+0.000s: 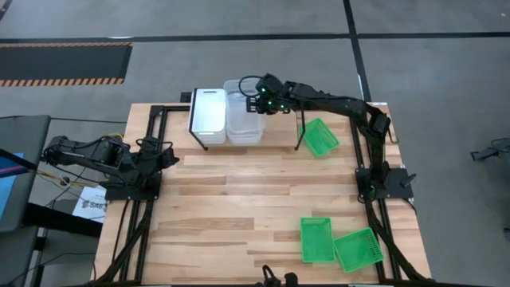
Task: Stack baskets on shelf by color
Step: Stack the transparent bin on top of the transparent bins on the shelf
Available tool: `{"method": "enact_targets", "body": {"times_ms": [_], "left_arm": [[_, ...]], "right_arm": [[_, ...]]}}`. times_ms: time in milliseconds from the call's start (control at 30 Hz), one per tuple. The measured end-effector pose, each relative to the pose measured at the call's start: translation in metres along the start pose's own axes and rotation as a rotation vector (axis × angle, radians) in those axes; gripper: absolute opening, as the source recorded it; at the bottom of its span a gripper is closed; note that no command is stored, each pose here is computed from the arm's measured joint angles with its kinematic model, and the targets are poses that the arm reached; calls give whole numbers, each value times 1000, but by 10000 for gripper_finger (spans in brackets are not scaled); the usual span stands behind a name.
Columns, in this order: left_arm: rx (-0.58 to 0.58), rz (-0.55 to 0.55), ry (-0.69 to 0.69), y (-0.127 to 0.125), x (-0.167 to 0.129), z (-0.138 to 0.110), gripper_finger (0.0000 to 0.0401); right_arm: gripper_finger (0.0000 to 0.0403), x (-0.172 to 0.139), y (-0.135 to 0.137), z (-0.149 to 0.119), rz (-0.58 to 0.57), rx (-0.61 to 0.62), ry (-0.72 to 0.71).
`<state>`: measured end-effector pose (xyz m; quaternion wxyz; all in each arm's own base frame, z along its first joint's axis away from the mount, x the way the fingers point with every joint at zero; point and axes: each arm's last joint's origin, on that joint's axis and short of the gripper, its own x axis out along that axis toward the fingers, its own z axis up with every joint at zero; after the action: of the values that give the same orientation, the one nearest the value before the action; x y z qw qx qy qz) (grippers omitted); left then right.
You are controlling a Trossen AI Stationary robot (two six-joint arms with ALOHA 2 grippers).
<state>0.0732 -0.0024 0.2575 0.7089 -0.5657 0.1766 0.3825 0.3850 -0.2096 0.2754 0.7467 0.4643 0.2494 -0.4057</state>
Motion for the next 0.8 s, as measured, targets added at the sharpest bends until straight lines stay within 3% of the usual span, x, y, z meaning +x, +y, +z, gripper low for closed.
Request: {"method": "enact_targets", "body": {"times_ms": [433,800], "left_arm": [[2,0,-1,0,0,0,2],[5,1,2,0,0,0,2]], "right_arm": [[182,0,6,3,80,-23,-10],[188,-26,21,22,156,-59,-50]]}}
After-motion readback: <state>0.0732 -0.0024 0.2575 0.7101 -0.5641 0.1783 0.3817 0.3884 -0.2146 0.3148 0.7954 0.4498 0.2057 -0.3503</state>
